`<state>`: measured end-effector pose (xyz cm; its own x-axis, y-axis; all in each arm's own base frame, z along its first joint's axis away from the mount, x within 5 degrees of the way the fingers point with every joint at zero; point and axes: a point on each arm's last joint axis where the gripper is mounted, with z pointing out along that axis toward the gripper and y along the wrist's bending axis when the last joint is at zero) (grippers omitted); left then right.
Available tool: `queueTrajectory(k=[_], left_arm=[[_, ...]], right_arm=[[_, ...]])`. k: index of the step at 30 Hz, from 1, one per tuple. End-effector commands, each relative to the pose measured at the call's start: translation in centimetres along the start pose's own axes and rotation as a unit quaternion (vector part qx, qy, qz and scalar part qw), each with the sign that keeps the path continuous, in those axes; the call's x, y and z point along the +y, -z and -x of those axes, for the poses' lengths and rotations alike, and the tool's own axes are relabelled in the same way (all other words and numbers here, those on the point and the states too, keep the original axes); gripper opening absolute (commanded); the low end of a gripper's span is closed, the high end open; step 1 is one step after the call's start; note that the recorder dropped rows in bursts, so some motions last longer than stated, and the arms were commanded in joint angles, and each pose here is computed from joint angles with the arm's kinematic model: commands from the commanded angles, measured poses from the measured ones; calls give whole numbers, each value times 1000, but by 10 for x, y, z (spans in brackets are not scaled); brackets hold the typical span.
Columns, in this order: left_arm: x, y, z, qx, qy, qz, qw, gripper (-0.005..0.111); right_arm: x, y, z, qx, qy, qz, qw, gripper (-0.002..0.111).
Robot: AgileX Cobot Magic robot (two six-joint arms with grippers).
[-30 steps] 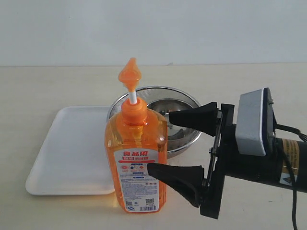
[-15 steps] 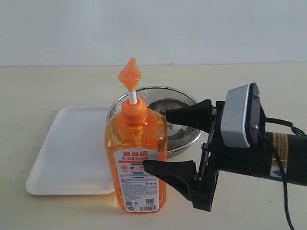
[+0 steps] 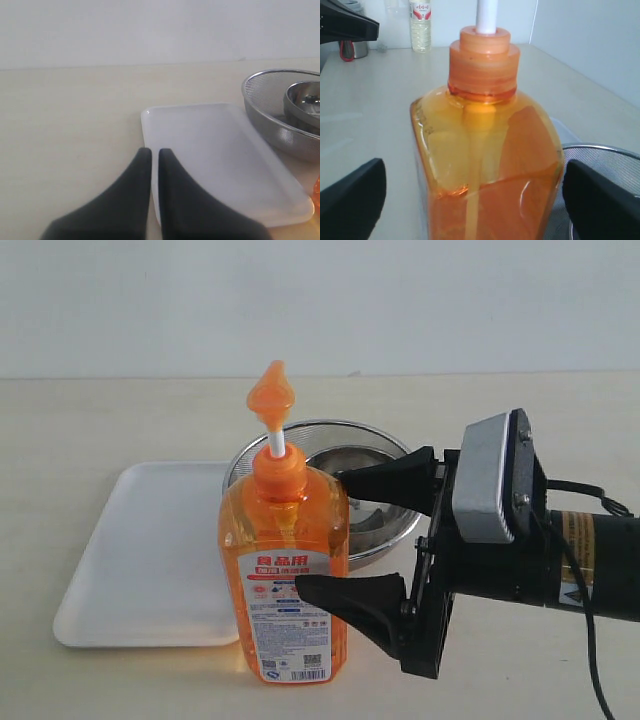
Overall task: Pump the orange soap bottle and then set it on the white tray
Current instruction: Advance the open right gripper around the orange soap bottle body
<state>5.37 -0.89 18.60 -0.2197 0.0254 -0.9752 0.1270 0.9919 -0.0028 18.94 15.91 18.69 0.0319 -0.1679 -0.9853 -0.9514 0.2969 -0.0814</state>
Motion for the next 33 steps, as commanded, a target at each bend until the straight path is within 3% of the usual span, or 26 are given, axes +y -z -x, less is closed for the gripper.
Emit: queueTrajectory(k=[1,9,24,33], left_arm=[[0,0,-1,0,-2,1,1000,5],[0,0,-1,0,-2,1,1000,5],[0,0,-1,0,-2,1,1000,5],[0,0,-1,0,-2,1,1000,5]], right_arm=[[0,-1,0,0,4,3,1000,86],[0,-2,-1,-6,3,6,1000,86],[-16,-28,-44,0,-27,18,999,86],[-19,-36,-41,-5,-16,50,999,86]])
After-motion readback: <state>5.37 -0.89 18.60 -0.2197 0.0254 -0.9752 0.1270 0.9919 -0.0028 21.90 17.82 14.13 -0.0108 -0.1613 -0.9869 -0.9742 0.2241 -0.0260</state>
